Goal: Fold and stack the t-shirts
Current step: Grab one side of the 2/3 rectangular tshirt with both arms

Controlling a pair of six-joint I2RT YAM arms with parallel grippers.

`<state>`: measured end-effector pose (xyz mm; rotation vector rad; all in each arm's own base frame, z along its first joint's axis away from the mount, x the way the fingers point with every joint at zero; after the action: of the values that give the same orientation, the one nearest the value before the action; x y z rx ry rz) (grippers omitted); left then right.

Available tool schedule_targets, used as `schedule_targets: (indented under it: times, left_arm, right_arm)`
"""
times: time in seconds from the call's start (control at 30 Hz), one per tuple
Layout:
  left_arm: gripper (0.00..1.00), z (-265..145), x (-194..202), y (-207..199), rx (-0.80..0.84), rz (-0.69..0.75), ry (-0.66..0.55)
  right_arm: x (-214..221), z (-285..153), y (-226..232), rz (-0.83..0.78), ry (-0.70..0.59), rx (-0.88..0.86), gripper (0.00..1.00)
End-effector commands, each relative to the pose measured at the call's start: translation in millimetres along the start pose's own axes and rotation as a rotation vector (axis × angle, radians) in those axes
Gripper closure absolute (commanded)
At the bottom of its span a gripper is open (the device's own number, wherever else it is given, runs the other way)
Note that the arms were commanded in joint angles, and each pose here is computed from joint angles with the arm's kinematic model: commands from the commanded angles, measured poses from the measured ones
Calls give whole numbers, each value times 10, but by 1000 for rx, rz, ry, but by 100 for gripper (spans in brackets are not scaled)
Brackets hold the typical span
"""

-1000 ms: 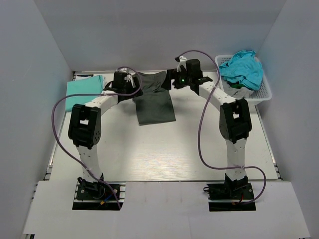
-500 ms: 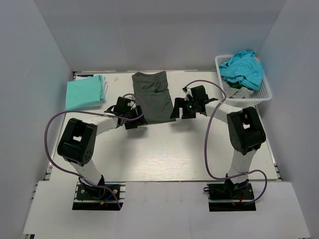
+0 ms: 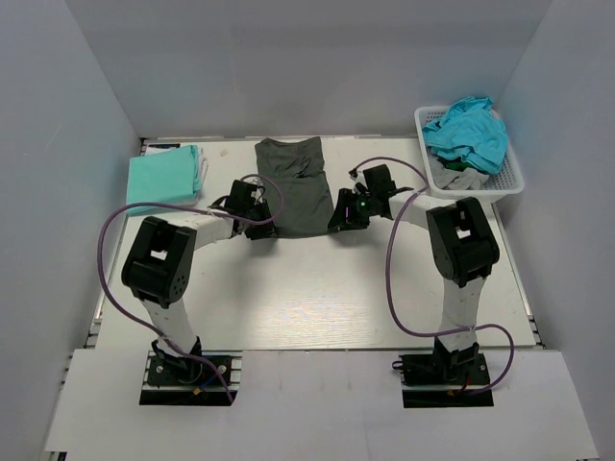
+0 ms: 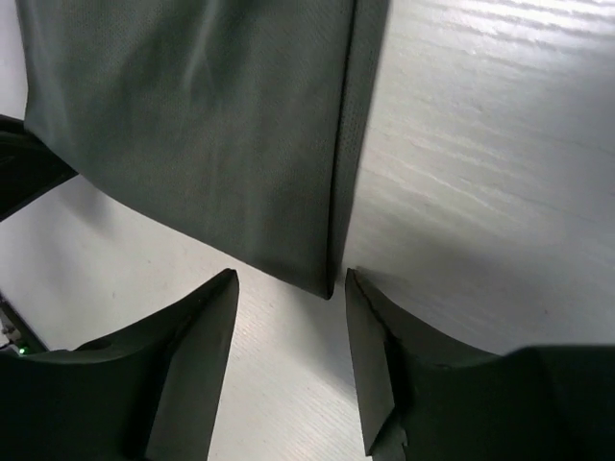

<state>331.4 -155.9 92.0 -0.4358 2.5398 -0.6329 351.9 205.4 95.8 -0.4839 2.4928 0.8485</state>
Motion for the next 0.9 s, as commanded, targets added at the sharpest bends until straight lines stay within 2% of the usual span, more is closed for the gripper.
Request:
schedule_targets:
  times: [0.0, 0.03, 0.1, 0.13, 0.33, 0.4, 0.6, 0.73, 0.77, 0.8, 0.87]
  left_arm:
    - [65, 56, 11, 99, -90, 20, 5]
    - [68, 57, 3, 111, -98, 32, -1]
    - [84, 57, 3, 111, -98, 32, -1]
    - [98, 57, 2, 115, -98, 43, -1]
    - [100, 46, 36, 116, -90, 40, 28]
    - [100, -22, 23, 67, -65, 41, 29]
    - [100, -286, 22, -37, -12, 37, 27]
    - [100, -557, 115, -107, 14, 24, 61]
    - [100, -620, 177, -93, 19, 19, 97]
    - [100, -691, 256, -160, 69, 24, 155]
    - [100, -818, 413, -147, 54, -6, 242]
  right_arm:
    - [17, 99, -24, 14, 29, -4, 45]
    - [14, 97, -19, 16, 30, -7, 49]
    - [34, 105, -10, 20, 36, -18, 53]
    - [53, 112, -11, 21, 42, -17, 55]
    - [119, 152, 63, 7, 60, -39, 79]
    - [115, 139, 85, -1, 57, -44, 100]
    - [121, 38, 177, -17, 28, -40, 100]
    - [175, -324, 362, -45, -31, -41, 100]
    - [186, -385, 392, -52, -40, -31, 100]
    - [349, -420, 375, -36, 5, -13, 100]
    - [339, -644, 494, -57, -33, -12, 100]
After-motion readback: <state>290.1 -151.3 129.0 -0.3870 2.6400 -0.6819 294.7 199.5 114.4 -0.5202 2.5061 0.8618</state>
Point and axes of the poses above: each gripper's point midway between its finger pads, its own z axis out along the fingers, its own y axis along the line the jaws close on, x = y × z, the point moved 9 cm from there along -z, back along the fingers, and after that the axes turned 12 degrees about -z, right-handed, at the moved point
